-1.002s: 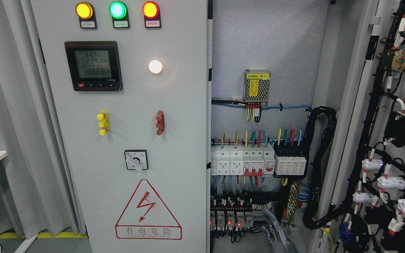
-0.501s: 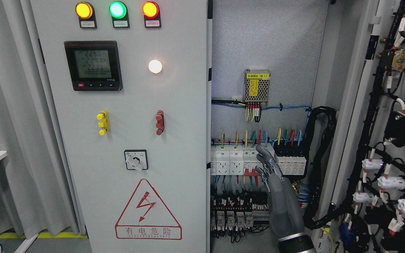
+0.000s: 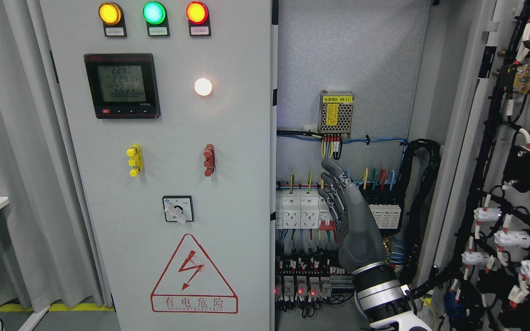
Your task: Open door with both hands
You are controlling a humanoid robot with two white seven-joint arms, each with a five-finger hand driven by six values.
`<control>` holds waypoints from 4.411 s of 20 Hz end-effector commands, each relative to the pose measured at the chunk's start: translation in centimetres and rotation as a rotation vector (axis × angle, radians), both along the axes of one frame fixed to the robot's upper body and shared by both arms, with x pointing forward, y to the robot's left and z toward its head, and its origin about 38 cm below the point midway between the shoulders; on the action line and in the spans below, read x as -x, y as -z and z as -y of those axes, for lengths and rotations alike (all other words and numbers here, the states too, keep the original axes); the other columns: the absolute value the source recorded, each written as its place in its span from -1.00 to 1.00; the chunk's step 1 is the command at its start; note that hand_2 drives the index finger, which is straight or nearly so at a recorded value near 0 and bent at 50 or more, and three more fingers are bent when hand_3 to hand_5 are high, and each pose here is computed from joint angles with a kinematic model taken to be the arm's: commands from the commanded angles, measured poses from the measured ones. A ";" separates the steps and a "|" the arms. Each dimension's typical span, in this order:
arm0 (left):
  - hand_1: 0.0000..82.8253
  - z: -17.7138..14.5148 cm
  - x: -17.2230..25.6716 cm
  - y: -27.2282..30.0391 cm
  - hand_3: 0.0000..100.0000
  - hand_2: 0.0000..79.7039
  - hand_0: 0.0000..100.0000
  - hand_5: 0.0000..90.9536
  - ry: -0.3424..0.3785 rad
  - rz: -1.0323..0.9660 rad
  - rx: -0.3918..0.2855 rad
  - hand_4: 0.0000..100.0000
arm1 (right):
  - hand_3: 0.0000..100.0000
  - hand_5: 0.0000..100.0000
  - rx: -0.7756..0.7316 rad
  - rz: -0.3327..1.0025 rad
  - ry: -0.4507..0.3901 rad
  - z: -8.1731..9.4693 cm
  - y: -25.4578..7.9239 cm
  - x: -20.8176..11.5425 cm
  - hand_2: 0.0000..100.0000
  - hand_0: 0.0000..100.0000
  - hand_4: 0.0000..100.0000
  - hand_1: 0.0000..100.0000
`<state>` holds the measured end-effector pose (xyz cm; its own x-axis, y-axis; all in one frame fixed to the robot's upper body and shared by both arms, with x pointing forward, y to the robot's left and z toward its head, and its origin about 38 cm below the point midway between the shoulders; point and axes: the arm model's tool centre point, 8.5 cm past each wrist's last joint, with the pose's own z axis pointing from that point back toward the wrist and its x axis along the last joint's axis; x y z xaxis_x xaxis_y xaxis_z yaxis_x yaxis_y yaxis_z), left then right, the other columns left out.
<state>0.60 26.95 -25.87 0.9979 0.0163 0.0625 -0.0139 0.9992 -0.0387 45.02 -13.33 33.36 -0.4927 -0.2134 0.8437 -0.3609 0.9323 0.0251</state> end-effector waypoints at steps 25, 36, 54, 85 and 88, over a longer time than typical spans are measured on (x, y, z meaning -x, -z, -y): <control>-1.00 0.1 -0.3 0.0 -0.94 -0.93 -0.41 -1.00 -0.009 0.008 0.002 -0.93 | -1.00 -1.00 0.122 -0.226 -0.173 -3.8 -1.6 -7.0 -1.00 -0.56 -1.00 -1.00; -1.00 0.1 -0.3 0.0 -0.94 -0.93 -0.41 -1.00 0.000 0.010 0.001 -0.93 | -1.00 -1.00 0.136 -0.186 -0.215 -4.2 -2.7 -6.7 -1.00 -0.56 -1.00 -1.00; -1.00 0.0 -0.4 0.0 -0.94 -0.93 -0.41 -1.00 0.000 0.011 -0.002 -0.93 | -1.00 -1.00 0.119 -0.134 -0.280 -3.0 -3.0 -6.5 -1.00 -0.56 -1.00 -1.00; -1.00 0.0 -0.4 0.0 -0.94 -0.93 -0.41 -1.00 -0.001 0.013 -0.005 -0.93 | -1.00 -1.00 0.094 -0.118 -0.386 -1.9 -2.7 -6.4 -1.00 -0.56 -1.00 -1.00; -1.00 0.0 -0.4 0.0 -0.94 -0.93 -0.41 -1.00 -0.003 0.013 -0.005 -0.93 | -1.00 -1.00 0.096 -0.115 -0.395 -1.8 -2.7 -6.4 -1.00 -0.56 -1.00 -1.00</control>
<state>0.97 26.93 -25.88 0.9970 0.0164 0.0754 -0.0139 0.9993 -0.0344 51.13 -10.23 36.07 -0.2834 -0.2905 0.9140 -0.7002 0.7139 0.0098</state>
